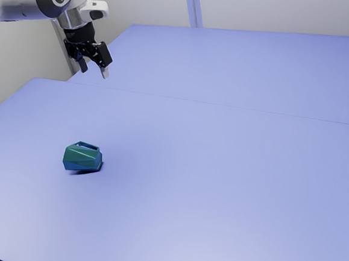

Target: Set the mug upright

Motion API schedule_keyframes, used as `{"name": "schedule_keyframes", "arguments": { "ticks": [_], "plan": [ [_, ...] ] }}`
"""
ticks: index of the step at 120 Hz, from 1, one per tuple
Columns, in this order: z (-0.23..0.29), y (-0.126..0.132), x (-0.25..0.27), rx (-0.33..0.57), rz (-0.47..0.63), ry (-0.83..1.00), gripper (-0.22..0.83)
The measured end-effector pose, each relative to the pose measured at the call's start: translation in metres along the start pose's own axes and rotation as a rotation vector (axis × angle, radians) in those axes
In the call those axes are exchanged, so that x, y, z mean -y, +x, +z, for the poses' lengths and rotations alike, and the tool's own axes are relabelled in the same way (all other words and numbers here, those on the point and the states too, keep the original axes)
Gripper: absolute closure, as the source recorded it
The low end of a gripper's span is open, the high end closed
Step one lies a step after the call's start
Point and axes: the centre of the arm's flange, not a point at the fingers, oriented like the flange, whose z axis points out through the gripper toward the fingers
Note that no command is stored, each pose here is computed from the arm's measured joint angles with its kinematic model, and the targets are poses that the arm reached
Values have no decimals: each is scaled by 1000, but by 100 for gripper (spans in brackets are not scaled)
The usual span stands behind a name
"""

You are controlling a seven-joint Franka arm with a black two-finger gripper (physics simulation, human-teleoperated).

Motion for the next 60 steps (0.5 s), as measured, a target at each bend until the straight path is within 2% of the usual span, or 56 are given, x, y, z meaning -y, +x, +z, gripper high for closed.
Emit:
{"name": "schedule_keyframes", "arguments": {
  "ticks": [60],
  "plan": [
    [2, -9, 13, 12, 0, -23, 0]
  ]
}}
